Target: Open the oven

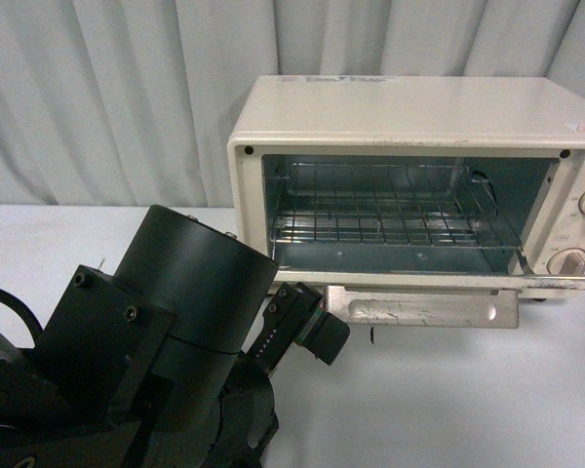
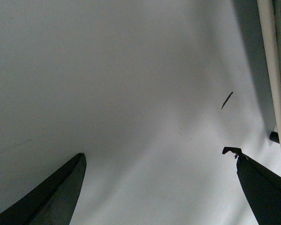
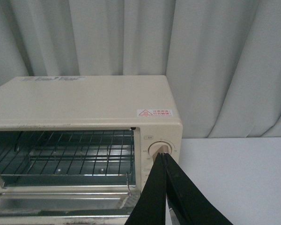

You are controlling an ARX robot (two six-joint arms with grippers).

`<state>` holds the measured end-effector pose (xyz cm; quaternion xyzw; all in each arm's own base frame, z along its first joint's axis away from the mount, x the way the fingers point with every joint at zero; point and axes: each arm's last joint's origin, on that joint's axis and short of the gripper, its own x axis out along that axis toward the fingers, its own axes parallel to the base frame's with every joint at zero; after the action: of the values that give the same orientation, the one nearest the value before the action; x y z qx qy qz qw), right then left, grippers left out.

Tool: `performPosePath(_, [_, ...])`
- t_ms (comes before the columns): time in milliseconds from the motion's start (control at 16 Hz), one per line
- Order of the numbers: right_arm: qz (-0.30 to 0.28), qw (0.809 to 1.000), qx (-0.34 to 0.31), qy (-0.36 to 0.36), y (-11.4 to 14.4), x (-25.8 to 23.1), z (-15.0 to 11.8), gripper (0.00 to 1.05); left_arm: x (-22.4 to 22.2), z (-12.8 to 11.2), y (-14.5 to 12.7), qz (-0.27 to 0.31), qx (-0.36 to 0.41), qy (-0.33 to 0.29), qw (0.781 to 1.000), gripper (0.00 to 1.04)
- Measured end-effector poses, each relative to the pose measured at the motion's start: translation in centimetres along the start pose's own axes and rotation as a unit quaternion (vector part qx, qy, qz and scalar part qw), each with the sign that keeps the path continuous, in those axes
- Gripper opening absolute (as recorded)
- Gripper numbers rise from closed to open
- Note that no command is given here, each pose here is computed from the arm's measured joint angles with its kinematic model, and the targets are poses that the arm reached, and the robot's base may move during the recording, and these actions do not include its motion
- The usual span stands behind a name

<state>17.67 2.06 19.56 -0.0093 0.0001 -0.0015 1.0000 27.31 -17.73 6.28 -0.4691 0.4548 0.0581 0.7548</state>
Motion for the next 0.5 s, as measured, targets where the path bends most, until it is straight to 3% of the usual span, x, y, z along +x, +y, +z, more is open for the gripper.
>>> performPosePath(500, [0.009, 1.000, 0.000, 0.003, -1.4, -2.4, -1.4, 0.02, 0.0, 0.0, 0.0, 0.000, 0.000, 0.000, 1.000, 0.98])
